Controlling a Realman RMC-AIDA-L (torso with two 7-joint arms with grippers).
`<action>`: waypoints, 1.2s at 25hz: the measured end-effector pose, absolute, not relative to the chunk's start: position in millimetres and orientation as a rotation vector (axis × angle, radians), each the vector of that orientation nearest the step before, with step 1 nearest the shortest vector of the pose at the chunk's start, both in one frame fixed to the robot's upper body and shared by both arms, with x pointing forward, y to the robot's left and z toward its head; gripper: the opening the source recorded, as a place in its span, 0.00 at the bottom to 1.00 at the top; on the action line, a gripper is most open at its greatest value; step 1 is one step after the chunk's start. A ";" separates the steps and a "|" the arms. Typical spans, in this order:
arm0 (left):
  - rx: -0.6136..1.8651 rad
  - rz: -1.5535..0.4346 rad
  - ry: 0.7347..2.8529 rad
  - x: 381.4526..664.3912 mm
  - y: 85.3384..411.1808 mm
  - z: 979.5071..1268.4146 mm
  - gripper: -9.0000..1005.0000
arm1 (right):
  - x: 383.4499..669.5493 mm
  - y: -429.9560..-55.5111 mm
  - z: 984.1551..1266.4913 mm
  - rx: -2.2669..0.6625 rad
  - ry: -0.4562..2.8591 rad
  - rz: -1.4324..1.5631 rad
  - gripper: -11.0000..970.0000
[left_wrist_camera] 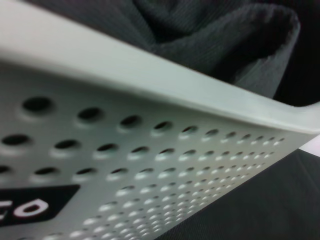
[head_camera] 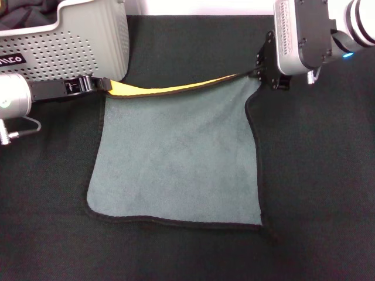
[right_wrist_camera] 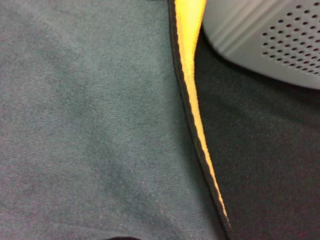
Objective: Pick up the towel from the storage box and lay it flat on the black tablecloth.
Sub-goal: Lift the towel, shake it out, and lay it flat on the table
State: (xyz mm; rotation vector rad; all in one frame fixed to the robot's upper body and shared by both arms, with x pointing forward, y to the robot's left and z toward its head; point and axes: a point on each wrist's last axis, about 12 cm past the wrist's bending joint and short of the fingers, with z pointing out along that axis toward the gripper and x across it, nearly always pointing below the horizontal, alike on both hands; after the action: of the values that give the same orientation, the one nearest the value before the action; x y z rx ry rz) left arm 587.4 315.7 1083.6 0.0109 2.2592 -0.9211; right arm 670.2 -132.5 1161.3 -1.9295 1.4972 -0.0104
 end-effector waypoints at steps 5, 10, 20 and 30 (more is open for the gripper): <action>0.015 -0.918 2.261 587.5 314.4 1082.7 0.03 | 670.9 -131.7 1155.7 -1.929 1.503 -0.010 0.04; 0.024 -0.918 2.261 587.1 312.9 1081.9 0.03 | 670.6 -132.1 1155.0 -1.921 1.502 -0.003 0.04; 0.045 -0.916 2.255 586.6 310.4 1080.9 0.03 | 673.6 -134.5 1154.7 -1.863 1.519 -0.010 0.04; 0.088 -0.927 2.247 583.5 309.5 1081.0 0.26 | 681.8 -157.1 1156.0 -1.641 1.588 -0.044 0.32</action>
State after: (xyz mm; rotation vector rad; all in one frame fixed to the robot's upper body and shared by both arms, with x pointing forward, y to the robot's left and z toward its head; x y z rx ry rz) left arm 583.5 309.5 1081.0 0.0880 2.2470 -0.9273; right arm 681.8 -157.1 1156.0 -1.6406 1.5881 -0.0444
